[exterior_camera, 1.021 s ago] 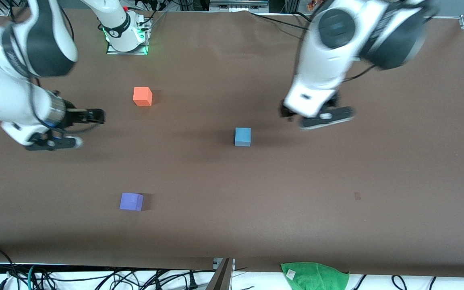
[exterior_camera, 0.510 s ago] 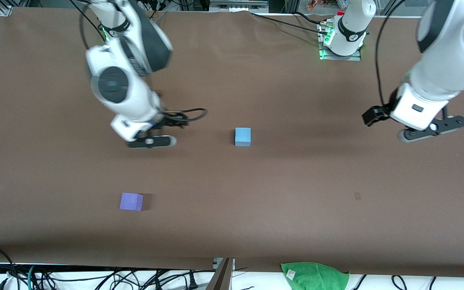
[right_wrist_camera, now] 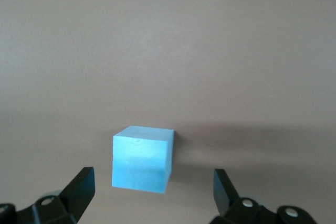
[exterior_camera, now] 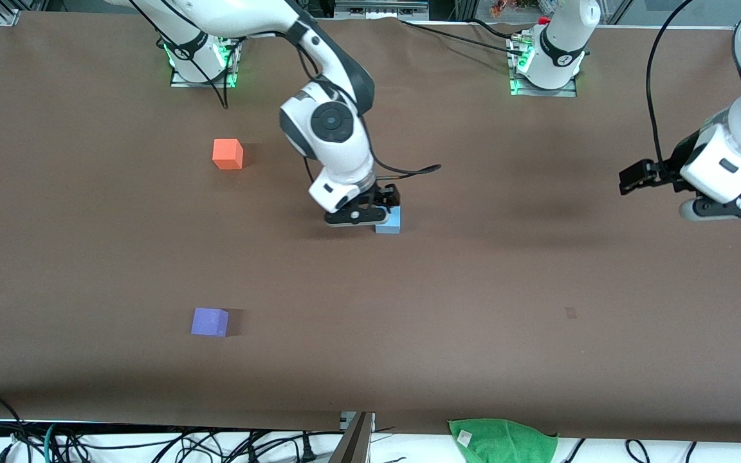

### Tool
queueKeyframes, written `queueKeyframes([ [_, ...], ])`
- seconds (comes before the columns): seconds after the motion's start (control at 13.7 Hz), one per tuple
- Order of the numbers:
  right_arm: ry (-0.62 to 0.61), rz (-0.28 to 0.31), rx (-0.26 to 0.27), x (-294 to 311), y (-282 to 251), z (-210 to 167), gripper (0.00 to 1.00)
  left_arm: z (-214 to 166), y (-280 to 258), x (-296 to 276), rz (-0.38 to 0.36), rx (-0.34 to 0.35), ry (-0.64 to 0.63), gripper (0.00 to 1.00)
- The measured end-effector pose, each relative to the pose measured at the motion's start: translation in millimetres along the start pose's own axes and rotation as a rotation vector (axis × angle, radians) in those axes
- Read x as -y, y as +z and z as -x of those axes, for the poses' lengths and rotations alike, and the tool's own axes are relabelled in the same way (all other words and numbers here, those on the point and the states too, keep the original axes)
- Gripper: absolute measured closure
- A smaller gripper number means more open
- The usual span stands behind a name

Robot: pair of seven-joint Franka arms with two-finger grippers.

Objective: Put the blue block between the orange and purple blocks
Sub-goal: 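Grasp the light blue block with the right gripper while the left gripper retracts, then carry the blue block with the right gripper between orange and purple blocks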

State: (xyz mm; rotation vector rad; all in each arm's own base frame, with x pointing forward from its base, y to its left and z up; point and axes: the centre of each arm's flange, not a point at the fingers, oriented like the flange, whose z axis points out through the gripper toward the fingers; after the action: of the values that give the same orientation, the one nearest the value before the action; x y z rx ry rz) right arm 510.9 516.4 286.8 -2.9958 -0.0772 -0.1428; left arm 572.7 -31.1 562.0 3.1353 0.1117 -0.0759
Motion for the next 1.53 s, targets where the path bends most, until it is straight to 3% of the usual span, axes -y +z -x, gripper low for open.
queueKeyframes([
  [0.15,-0.039,0.017,-0.018,6,20,5,0.0,22,-10,13,0.0,-0.072,0.015,0.0],
  [0.29,-0.055,0.022,-0.024,12,30,6,0.0,42,-20,13,-0.005,-0.089,0.061,0.0],
  [1.09,-0.045,0.024,-0.044,22,91,16,0.04,40,-10,4,-0.007,-0.07,0.112,0.0],
  [1.17,-0.039,0.026,-0.048,20,91,13,0.11,40,-11,4,-0.007,-0.071,0.112,0.0],
  [1.31,-0.024,0.03,-0.055,13,89,4,0.36,40,-11,4,-0.007,-0.068,0.112,0.0],
  [1.53,0.007,0.036,-0.062,-5,86,-14,0.42,41,-11,2,-0.008,-0.063,0.115,0.0],
])
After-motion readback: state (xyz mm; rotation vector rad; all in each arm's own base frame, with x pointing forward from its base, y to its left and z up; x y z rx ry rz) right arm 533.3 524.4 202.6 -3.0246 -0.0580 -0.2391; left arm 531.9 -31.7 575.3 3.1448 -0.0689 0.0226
